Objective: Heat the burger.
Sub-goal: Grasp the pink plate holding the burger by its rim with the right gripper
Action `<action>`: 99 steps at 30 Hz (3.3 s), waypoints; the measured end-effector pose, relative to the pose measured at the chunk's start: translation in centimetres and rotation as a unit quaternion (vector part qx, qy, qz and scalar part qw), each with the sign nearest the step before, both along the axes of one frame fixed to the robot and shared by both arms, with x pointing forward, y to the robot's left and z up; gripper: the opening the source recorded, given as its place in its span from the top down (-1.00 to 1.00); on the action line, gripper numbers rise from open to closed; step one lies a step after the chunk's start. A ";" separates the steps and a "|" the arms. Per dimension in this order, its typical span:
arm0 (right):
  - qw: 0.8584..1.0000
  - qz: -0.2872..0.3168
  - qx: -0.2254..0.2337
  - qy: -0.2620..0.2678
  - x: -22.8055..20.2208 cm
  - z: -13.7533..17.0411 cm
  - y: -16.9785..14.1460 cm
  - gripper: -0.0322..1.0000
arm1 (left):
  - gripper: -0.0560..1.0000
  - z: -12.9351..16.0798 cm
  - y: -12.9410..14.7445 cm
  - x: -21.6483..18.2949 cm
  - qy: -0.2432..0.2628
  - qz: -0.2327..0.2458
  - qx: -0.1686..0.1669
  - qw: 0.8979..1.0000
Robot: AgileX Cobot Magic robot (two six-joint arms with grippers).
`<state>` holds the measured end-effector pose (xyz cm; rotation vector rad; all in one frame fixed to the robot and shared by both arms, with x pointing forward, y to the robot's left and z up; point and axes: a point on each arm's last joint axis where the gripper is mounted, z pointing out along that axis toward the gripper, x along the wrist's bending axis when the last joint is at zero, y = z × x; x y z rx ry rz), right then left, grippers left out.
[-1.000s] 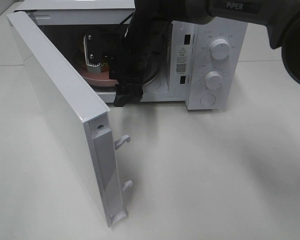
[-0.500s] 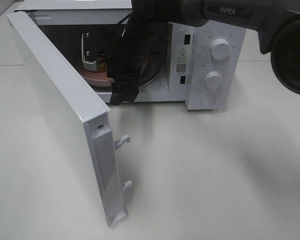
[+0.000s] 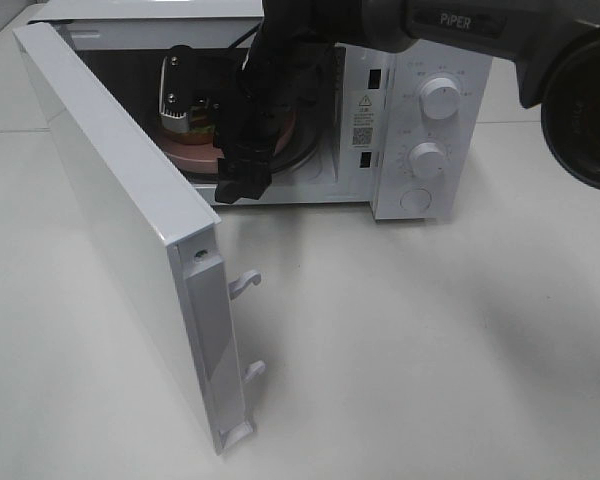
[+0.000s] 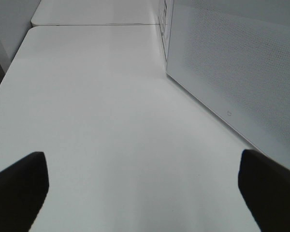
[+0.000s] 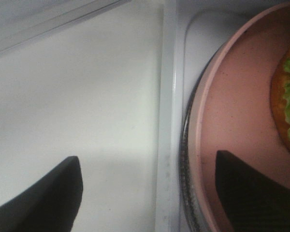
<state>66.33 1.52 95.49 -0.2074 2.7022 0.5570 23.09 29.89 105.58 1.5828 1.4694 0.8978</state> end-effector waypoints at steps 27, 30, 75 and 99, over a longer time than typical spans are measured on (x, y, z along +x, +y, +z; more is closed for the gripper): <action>1.000 -0.005 0.008 -0.020 0.5 -0.7 0.2 -0.54 | -0.98 0.0 0.0 0.0 0.000 0.000 0.000 1.000; 1.000 -0.005 0.008 -0.020 0.5 -0.7 0.2 -0.54 | -0.98 0.0 0.0 0.0 0.000 0.000 0.000 1.000; 0.999 -0.024 0.004 -0.045 1.8 -1.6 -0.5 -0.54 | -0.98 0.0 0.0 0.0 0.000 0.000 0.000 1.000; 0.999 -0.023 0.008 -0.037 2.5 -3.2 0.2 -0.54 | -0.98 0.0 0.0 0.0 0.000 0.000 0.001 1.000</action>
